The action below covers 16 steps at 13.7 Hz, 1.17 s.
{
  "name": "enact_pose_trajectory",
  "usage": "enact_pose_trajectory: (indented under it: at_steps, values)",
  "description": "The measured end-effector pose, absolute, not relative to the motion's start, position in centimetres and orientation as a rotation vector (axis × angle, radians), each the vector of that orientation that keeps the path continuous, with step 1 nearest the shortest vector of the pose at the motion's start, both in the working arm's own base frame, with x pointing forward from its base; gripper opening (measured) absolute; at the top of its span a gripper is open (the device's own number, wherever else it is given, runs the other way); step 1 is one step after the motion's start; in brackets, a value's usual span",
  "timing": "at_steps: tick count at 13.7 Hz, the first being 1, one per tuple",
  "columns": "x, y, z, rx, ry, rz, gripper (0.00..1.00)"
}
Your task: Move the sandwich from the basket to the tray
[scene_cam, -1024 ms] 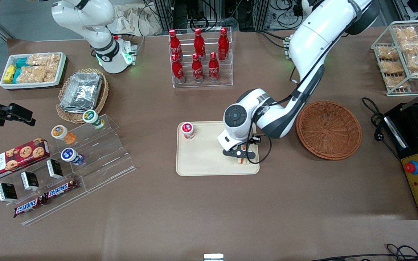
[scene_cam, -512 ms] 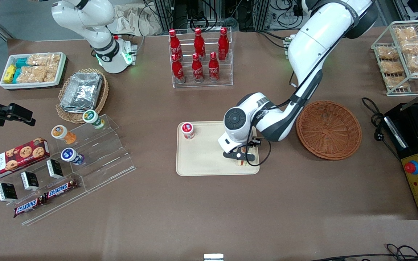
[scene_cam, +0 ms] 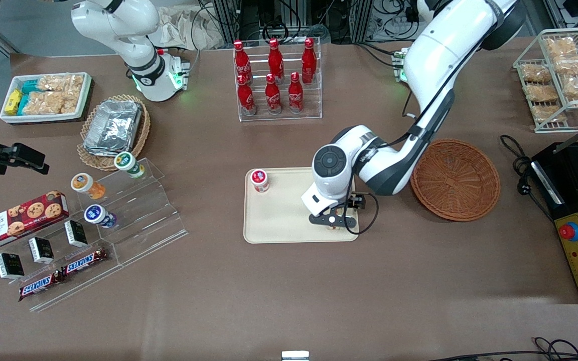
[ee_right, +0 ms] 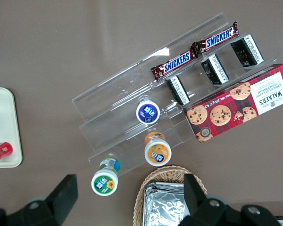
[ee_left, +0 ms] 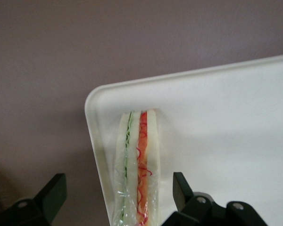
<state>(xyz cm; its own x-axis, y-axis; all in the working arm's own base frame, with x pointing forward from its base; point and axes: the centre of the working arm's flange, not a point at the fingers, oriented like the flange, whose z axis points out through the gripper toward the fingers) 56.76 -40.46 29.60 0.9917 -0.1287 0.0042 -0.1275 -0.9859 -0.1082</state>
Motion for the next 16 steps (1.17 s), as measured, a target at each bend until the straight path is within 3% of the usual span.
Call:
enact_pose_trajectory:
  at_steps: [5, 9, 12, 16]
  values:
    - [58.2, -33.9, 44.1, -3.052, -0.079, -0.083, 1.0]
    - [56.3, -26.4, 55.5, -3.059, -0.167, -0.101, 1.0]
    - [54.7, -19.0, 60.9, -3.057, -0.07, -0.082, 1.0]
    - [52.6, -9.4, 63.4, -3.108, 0.104, -0.073, 1.0]
